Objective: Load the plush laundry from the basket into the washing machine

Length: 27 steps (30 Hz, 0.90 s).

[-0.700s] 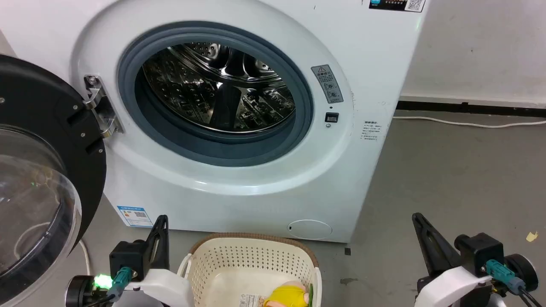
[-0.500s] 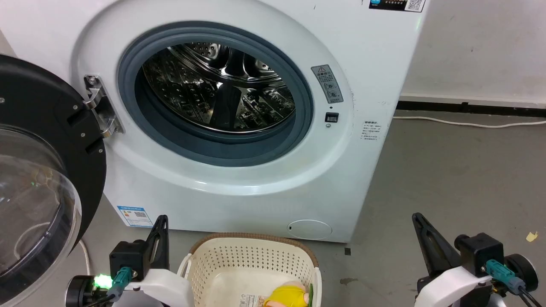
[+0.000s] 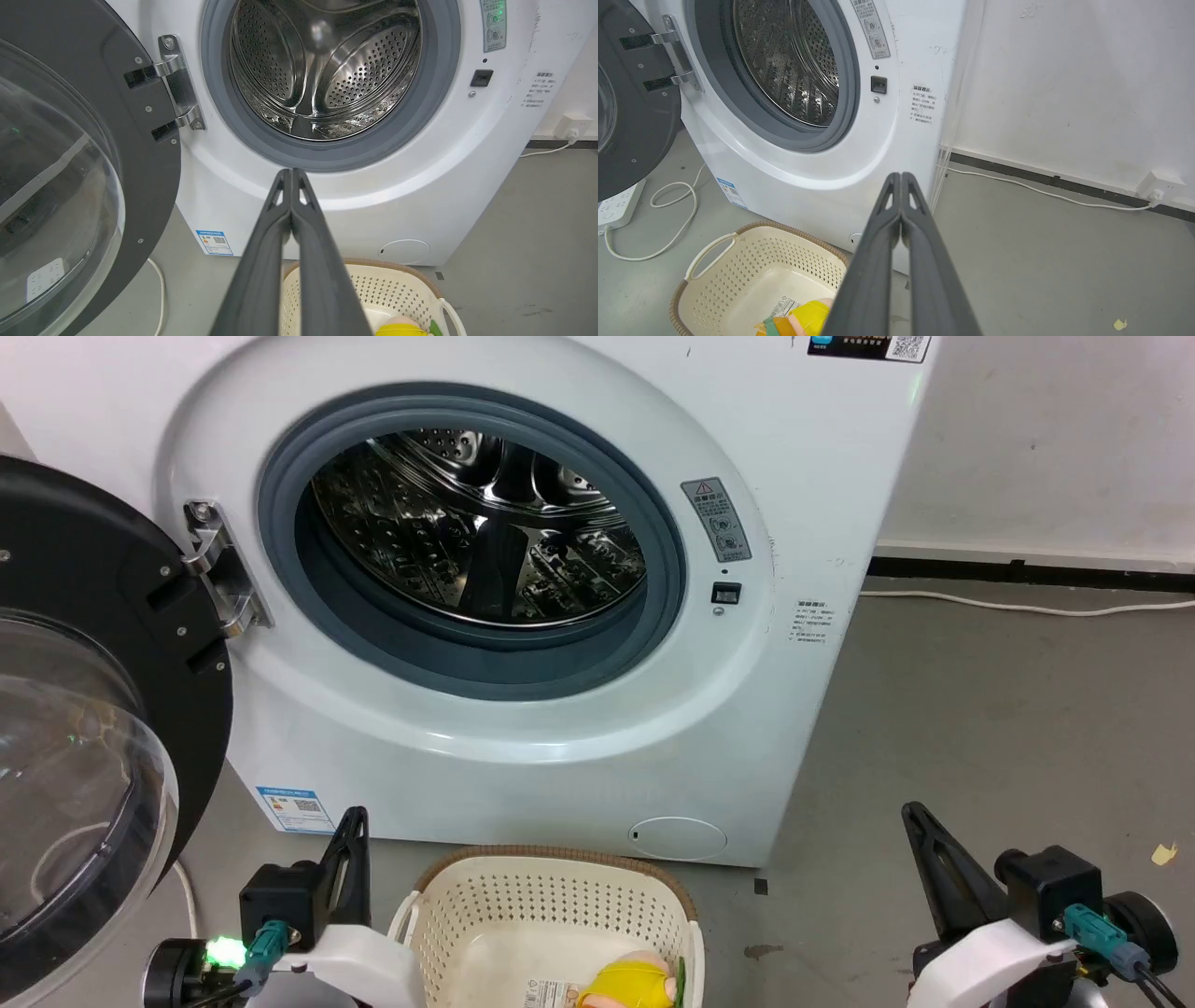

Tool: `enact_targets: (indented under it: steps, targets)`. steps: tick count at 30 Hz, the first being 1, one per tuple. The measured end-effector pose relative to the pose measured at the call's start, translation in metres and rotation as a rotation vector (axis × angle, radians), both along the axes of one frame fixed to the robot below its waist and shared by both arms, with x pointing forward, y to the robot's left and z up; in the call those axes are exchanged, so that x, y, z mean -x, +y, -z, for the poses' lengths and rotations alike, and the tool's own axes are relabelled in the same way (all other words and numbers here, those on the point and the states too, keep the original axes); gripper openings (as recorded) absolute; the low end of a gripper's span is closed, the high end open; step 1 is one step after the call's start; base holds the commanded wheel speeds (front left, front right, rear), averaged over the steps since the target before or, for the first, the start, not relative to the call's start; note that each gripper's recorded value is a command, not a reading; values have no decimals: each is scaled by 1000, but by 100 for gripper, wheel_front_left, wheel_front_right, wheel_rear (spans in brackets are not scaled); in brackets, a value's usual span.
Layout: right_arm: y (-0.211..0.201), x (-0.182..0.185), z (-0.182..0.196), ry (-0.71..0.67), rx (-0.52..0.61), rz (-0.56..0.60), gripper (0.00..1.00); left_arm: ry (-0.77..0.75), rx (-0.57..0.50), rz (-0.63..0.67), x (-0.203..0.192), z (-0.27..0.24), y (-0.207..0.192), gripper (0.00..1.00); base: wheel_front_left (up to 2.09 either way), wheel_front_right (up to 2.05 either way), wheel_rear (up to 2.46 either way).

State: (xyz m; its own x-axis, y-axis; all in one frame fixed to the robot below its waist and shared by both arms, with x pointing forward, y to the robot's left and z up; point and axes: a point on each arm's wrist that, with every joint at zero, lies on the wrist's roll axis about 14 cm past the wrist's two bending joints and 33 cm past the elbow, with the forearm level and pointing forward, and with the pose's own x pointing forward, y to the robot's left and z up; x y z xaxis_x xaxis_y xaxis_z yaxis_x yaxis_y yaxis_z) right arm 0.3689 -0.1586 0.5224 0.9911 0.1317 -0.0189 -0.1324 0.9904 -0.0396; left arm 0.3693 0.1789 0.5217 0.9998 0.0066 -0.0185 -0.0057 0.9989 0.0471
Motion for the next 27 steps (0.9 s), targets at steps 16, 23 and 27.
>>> enact_targets:
  steps: [16, 23, 27]
  targets:
    - [0, 0, 1, 1, -5, -1, 100, 1, 0, 3, 0, 1, -1, 100, 0, 0, 0]
    - [-4, 0, 2, -3, -17, 12, 100, -3, 1, 20, -2, 2, -7, 100, 0, 0, 0]
    - [-9, -1, 4, -1, -29, 28, 100, 9, 1, 29, -5, 8, -10, 100, 0, 0, 0]
